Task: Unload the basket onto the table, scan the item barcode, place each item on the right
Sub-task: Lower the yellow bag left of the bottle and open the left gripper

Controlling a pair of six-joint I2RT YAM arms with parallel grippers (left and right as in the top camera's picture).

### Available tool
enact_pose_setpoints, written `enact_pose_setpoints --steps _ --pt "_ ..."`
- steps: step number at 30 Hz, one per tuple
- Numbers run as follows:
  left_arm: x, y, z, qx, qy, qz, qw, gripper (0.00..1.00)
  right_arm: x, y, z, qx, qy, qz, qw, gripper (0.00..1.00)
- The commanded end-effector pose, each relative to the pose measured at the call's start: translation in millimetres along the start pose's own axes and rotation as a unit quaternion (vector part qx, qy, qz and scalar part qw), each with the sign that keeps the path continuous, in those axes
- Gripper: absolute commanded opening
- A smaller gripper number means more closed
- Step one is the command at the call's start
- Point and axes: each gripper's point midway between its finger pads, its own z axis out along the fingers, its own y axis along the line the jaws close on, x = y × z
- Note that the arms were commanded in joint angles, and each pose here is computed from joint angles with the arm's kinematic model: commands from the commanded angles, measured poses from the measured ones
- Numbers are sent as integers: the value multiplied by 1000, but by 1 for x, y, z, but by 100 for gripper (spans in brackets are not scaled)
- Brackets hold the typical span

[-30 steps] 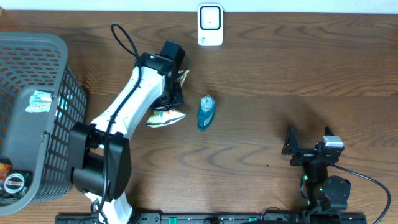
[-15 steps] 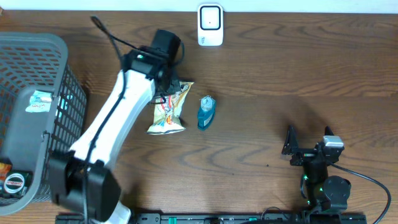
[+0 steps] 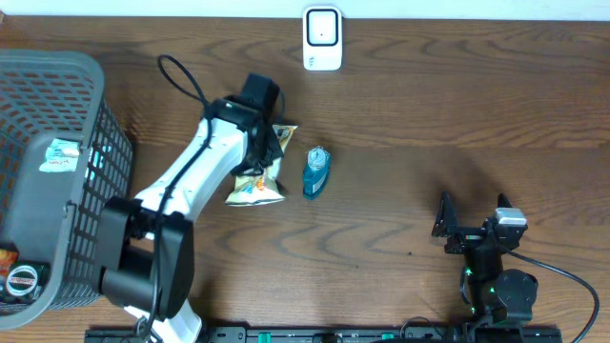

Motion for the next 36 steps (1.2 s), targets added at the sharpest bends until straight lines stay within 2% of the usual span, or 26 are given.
enact_pose_setpoints --steps 1,2,4,6,7,15,19,23,25,26,27,28,29,30,35,36 --pt "30 6 31 3 67 -22 997 8 1 3 0 -6 1 -5 1000 99" --pt "34 9 37 -2 75 -28 997 8 1 3 0 -6 1 -5 1000 99" --pt "43 17 48 -18 90 -45 995 57 1 3 0 -6 1 -5 1000 99" --pt "45 18 53 -21 94 -45 994 93 1 3 0 -6 1 -5 1000 99" --pt "46 18 55 -21 94 -45 994 98 1 3 0 -6 1 -5 1000 99" --pt "36 15 53 -11 83 -48 995 98 1 3 0 -6 1 -5 1000 99" --pt "11 11 21 10 54 -59 997 98 1 3 0 -6 1 -5 1000 99" --pt "-25 12 -24 31 -23 -65 997 98 1 3 0 -6 1 -5 1000 99" --pt "-41 15 -49 37 -70 -72 994 92 1 3 0 -6 1 -5 1000 99" --pt "-48 15 -61 45 -91 -75 992 85 1 3 0 -6 1 -5 1000 99" --pt "-52 13 -70 56 -105 -79 990 69 1 3 0 -6 1 -5 1000 99" --pt "-55 11 -78 68 -115 -97 986 58 1 3 0 -6 1 -5 1000 99" --pt "-55 10 -82 77 -117 -130 982 48 1 3 0 -6 1 -5 1000 99" --pt "-54 9 -83 82 -115 -161 977 44 1 3 0 -6 1 -5 1000 99" --pt "-36 0 -64 82 -74 -337 935 44 1 3 0 -6 1 -5 1000 99" --pt "-34 -3 -59 80 -69 -352 930 44 1 3 0 -6 1 -5 1000 99"
